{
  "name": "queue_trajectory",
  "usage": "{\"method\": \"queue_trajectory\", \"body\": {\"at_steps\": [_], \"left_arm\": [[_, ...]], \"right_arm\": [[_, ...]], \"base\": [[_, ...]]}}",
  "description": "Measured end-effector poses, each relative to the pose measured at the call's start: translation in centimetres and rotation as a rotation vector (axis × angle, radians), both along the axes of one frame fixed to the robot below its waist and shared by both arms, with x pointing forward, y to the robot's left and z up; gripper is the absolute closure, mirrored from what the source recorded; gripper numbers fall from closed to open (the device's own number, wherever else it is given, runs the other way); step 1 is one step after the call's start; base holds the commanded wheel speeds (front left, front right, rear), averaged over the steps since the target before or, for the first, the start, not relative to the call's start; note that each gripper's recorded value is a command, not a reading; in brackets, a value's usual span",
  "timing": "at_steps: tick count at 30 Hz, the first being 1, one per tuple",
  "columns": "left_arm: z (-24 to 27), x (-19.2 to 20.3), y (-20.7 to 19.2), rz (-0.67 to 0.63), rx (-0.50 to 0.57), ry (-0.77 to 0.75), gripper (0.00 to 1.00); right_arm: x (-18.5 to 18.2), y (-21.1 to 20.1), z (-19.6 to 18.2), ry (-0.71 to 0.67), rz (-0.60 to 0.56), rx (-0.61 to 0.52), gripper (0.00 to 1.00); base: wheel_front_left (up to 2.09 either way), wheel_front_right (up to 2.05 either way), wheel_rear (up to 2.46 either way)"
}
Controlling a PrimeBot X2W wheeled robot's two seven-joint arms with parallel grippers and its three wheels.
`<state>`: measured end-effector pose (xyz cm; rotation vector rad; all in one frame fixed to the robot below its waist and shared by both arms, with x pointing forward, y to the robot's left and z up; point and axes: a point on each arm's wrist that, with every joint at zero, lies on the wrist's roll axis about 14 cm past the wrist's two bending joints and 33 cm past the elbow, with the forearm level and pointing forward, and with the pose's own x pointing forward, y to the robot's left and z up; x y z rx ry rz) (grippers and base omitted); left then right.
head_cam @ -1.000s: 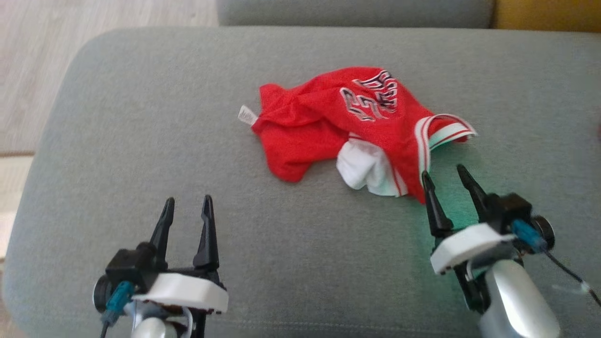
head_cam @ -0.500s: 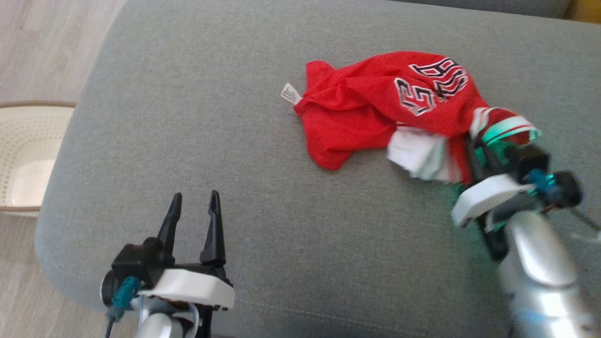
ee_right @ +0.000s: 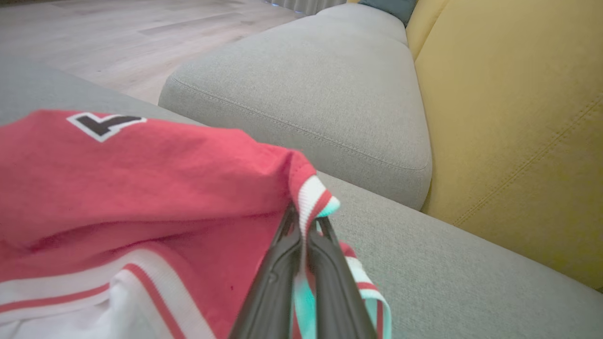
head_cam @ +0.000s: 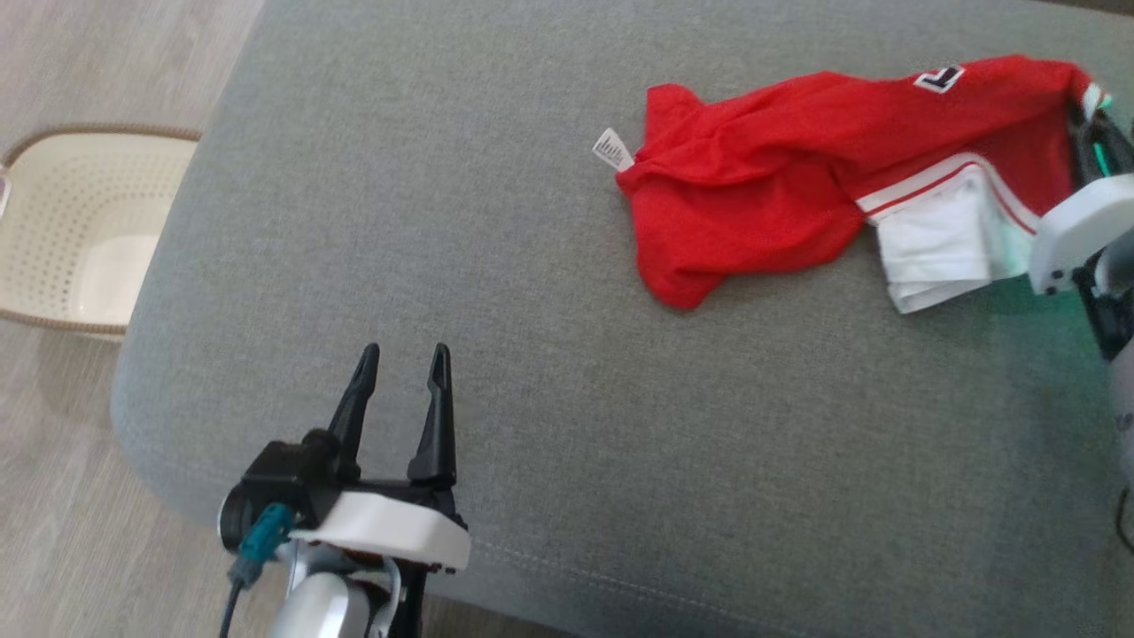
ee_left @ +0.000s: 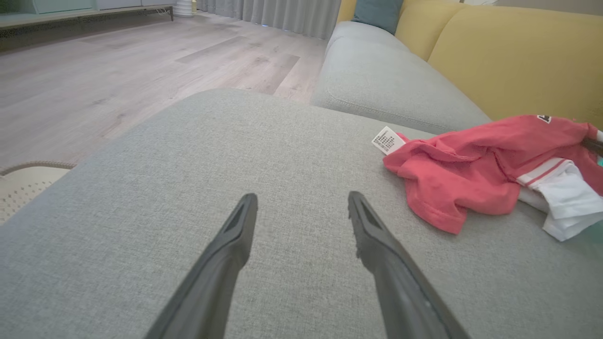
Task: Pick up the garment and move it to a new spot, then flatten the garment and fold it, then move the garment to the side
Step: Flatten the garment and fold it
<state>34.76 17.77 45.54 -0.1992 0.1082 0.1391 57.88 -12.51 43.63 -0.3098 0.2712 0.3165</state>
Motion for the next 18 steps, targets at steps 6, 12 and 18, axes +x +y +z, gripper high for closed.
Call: {"method": "queue_trajectory", "body": {"at_steps": [6,12,18], "left_arm": [[-0.5,0.3,-0.1,-0.005,0.001,0.014,0.0],[0.0,1.0,-1.4,-0.044,-0.009,-0.007,0.0],[1.0,1.7,-3.1,-0.101,-0.022,-0.046,0.0]], "right_arm": [[1.5,-0.2,0.6,-0.014,-0.01,0.009,0.0],[1.0,-0.9,3.8,-0.127,-0.002,0.048,0.0],[-2.1,-1.1,6.0,-0.201,0.0,0.154,0.0]], "base": [[0.0,0.0,0.0],[0.0,0.0,0.0],[0.0,0.0,0.0]]}}
